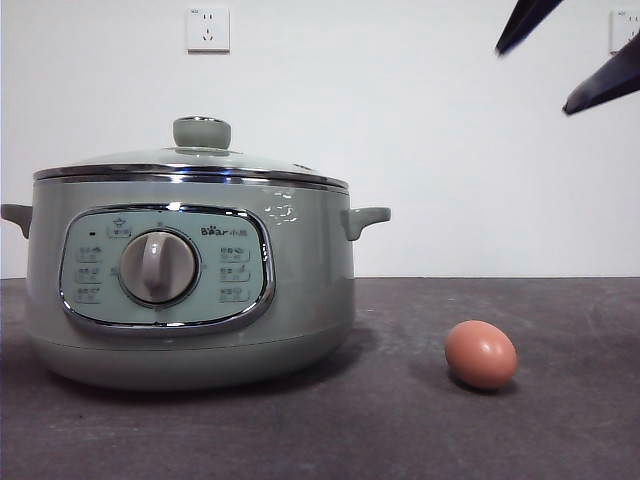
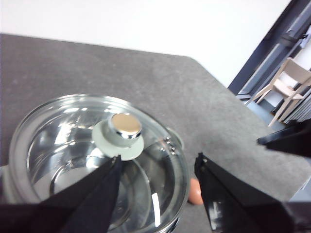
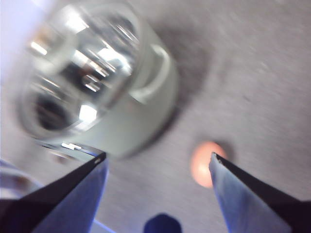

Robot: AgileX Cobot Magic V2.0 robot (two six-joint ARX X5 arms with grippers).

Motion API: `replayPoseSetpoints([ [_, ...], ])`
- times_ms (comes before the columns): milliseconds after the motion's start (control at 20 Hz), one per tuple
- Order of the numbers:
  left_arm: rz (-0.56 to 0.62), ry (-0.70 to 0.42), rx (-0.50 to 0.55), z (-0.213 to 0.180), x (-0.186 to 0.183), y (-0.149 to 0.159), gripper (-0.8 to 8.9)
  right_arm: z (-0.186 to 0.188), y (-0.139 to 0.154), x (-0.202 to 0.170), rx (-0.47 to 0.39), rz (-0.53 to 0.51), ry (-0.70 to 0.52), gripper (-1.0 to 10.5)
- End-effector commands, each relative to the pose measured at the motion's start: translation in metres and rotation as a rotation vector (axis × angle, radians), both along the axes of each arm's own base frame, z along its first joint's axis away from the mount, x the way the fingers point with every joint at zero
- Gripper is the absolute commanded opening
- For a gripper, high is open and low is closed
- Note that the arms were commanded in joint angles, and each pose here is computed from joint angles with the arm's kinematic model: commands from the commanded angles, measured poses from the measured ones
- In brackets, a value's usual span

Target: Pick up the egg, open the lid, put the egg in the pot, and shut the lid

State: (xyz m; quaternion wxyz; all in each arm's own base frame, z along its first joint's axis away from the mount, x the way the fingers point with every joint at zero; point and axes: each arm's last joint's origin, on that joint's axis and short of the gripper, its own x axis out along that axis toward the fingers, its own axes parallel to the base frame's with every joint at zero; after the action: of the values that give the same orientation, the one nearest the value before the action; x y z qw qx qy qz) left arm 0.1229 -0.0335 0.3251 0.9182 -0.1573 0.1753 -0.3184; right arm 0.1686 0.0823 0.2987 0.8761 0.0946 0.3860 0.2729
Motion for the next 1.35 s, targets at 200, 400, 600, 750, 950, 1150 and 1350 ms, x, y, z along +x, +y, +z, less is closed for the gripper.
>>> replayPoseSetpoints([
  [200,-0.023,-0.014,-0.016,0.003,-0.001,-0.003,2.6,-0.033,0.043,0.021,-0.249,0.006,0.083,3.5],
  [400,-0.033,-0.003,-0.026,0.003,-0.002,-0.005,2.6,-0.074,0.066,0.044,-0.368,0.008,0.189,3.5],
  [600,-0.034,-0.001,-0.025,0.003,-0.002,-0.005,2.6,-0.11,0.079,0.061,-0.418,0.017,0.26,3.5],
  [750,-0.034,0.006,-0.024,0.002,-0.002,-0.005,2.59,-0.13,0.084,0.07,-0.439,0.02,0.291,3.4],
  [950,-0.03,0.013,-0.021,0.001,-0.002,-0.005,2.59,-0.138,0.086,0.073,-0.466,-0.002,0.292,1.0],
  [1150,-0.035,0.018,0.002,-0.001,0.0,-0.005,2.59,-0.135,0.083,0.069,-0.48,-0.002,0.307,-0.1],
  [1350,-0.04,0.056,0.032,-0.008,0.016,-0.008,2.75,-0.109,0.074,0.057,-0.462,-0.007,0.283,-0.1],
])
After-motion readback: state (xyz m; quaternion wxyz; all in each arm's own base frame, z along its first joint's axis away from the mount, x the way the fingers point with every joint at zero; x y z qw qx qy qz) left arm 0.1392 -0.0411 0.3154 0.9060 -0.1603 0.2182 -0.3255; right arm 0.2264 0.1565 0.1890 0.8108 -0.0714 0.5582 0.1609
